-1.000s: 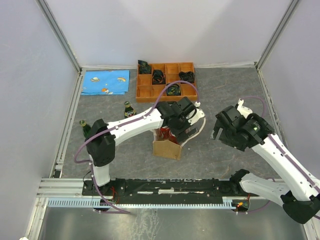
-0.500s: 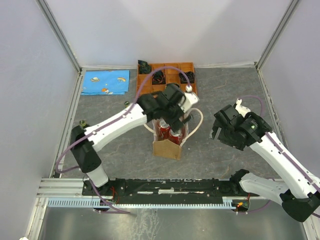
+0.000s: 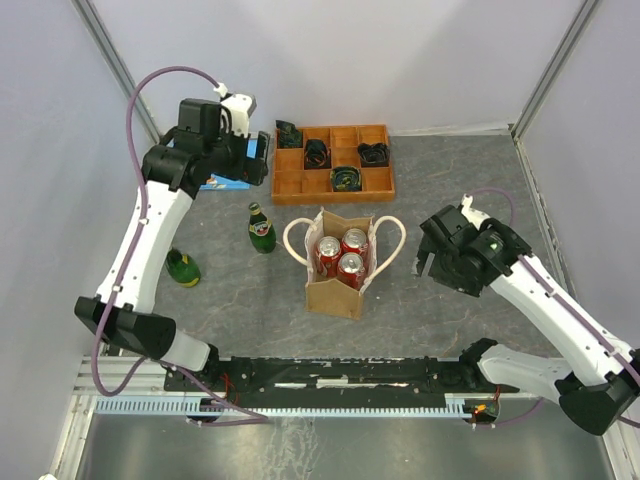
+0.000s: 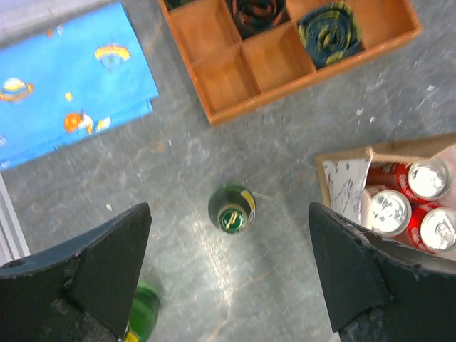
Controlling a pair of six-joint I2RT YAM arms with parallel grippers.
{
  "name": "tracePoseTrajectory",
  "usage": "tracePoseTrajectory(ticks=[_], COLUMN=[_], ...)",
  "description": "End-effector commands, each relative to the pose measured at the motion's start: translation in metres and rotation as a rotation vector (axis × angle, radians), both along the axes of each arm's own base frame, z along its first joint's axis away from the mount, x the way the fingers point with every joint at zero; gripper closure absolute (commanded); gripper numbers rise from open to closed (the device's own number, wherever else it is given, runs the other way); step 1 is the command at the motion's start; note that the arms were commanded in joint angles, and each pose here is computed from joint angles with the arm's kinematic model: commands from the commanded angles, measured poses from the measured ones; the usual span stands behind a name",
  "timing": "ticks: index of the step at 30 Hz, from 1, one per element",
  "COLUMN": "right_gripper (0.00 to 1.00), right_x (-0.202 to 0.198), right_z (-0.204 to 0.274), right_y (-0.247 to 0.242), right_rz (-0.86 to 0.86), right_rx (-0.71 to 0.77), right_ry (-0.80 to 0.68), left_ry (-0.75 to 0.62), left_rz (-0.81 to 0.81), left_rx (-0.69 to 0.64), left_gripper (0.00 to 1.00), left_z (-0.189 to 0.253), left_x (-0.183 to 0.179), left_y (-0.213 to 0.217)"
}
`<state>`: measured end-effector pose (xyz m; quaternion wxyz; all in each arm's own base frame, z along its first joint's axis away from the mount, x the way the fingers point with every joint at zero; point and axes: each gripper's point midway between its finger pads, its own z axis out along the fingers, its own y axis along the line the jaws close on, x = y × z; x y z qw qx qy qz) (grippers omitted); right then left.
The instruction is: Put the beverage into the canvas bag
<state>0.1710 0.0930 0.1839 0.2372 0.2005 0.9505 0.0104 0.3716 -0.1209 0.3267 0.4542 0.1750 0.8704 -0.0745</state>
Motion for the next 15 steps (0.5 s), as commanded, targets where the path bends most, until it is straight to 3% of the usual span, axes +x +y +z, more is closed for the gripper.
tracePoseTrajectory(ticks=[1, 15], right_gripper=[0.01, 0.01], right_x=[0.011, 0.005], right_z=[0.007, 0.002], right_y=[0.007, 0.012], right_rz=[0.033, 0.035], right_rx=[0.007, 0.022], right_ry=[-0.022, 0.023], left_ry=[0.229, 0.508], left_rz=[0.015, -0.012], left_rx=[-0.013, 0.207], left_gripper=[0.07, 0.38], left_z=[-0.043, -0.095], left_x=[-0.010, -0.003], left_y=[0.000, 0.018])
